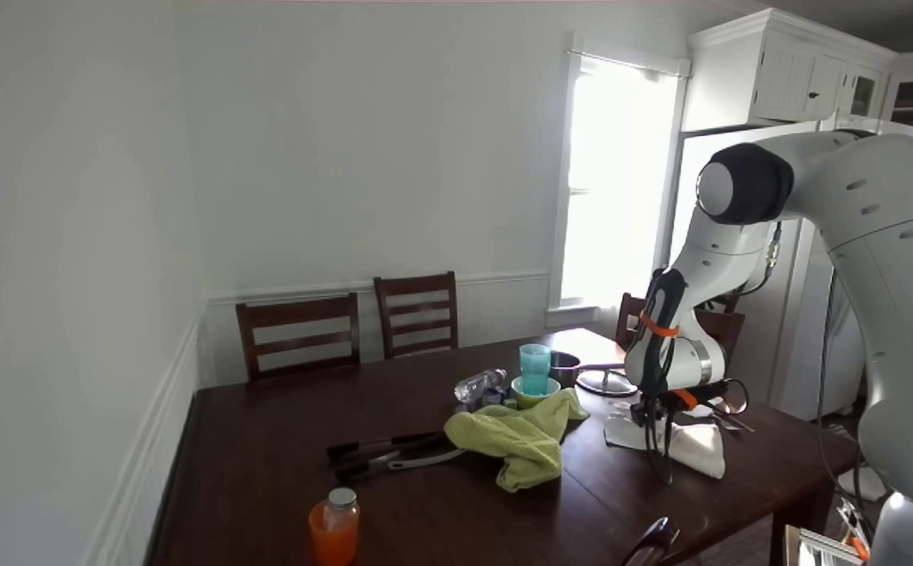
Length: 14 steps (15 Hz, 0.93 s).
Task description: Pick up the spoon and place it on the towel then fold the towel with the spoon on it
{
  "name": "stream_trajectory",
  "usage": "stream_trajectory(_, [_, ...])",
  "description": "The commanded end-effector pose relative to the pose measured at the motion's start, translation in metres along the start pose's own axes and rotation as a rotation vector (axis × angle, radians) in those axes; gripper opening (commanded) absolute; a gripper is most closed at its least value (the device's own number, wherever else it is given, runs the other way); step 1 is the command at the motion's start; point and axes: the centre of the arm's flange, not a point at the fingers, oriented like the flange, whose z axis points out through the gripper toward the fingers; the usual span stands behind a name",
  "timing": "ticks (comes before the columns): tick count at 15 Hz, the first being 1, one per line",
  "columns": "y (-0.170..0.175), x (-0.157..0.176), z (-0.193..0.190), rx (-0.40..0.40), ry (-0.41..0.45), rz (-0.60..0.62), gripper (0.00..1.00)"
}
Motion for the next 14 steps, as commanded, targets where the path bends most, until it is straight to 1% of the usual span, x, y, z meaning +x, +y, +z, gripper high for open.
stream_trajectory(1, [-0.016, -0.012, 0.006, 0.03, -0.02, -0.005, 0.07])
stream_trajectory(2, [-0.02, -0.013, 0.007, 0.047, -0.02, -0.005, 0.07])
stream_trajectory(3, [-0.023, -0.014, 0.007, 0.059, -0.022, -0.003, 0.19])
stream_trajectory(4, [-0.026, -0.014, 0.007, 0.077, -0.022, 0.003, 0.38])
stream_trajectory(5, [-0.029, -0.014, 0.007, 0.091, -0.025, 0.008, 0.43])
stream_trajectory(10, [-0.031, -0.016, 0.002, 0.16, -0.027, 0.043, 0.78])
stream_trajectory(11, [-0.029, -0.016, -0.002, 0.18, -0.028, 0.053, 0.86])
stream_trajectory(13, [-0.028, -0.015, -0.01, 0.215, -0.041, 0.081, 0.98])
stream_trajectory(14, [-0.029, -0.015, -0.013, 0.217, -0.064, 0.108, 1.0])
